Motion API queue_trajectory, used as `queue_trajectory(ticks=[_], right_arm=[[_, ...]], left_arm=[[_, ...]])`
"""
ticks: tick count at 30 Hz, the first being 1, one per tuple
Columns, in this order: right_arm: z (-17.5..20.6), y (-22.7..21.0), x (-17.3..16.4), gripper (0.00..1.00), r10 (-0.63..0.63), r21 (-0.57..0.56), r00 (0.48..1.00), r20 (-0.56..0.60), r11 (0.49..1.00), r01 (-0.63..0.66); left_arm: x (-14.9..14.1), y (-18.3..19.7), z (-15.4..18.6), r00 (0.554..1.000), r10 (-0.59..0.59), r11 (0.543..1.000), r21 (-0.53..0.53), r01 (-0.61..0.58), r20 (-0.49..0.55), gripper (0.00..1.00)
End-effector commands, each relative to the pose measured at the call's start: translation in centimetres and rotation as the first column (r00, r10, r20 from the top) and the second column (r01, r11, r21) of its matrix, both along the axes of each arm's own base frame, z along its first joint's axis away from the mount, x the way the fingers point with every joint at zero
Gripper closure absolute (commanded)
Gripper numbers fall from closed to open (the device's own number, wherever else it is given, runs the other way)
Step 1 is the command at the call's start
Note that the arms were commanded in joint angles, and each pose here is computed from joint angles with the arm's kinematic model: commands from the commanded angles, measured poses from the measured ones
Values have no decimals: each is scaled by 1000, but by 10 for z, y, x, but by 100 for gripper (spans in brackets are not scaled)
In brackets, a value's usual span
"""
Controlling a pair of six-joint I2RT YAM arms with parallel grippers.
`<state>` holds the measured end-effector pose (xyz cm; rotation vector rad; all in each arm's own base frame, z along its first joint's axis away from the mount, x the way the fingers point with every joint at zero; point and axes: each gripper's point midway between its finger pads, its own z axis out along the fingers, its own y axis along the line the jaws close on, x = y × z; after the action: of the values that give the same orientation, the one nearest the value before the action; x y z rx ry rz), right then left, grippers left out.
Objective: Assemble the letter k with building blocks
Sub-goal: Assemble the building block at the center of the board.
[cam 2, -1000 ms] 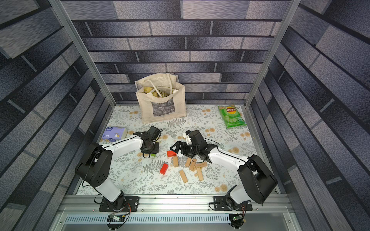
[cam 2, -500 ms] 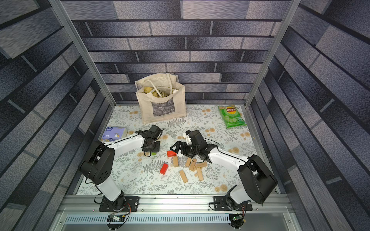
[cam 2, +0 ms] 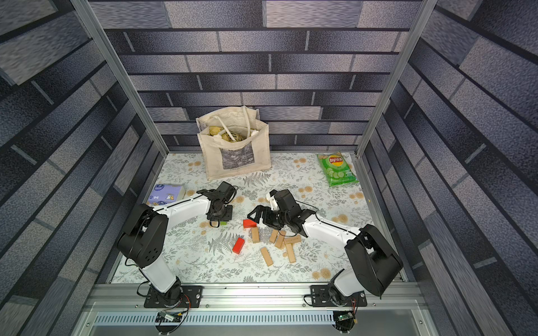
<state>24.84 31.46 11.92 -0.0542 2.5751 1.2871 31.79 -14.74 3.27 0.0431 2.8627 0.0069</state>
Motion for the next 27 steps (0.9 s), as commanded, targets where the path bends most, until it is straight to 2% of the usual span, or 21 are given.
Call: queue_trajectory(ticks=[1, 27], right_arm=[[0, 2, 4, 0, 14, 7, 1000, 21, 1000, -14], [-11, 8, 6, 0, 23, 17, 1000, -5, 1000, -23]], left_arm=[[2, 8, 0, 999, 37, 999, 27, -37, -12, 66], [7, 11, -9, 997, 69, 997, 25, -68, -18, 65]])
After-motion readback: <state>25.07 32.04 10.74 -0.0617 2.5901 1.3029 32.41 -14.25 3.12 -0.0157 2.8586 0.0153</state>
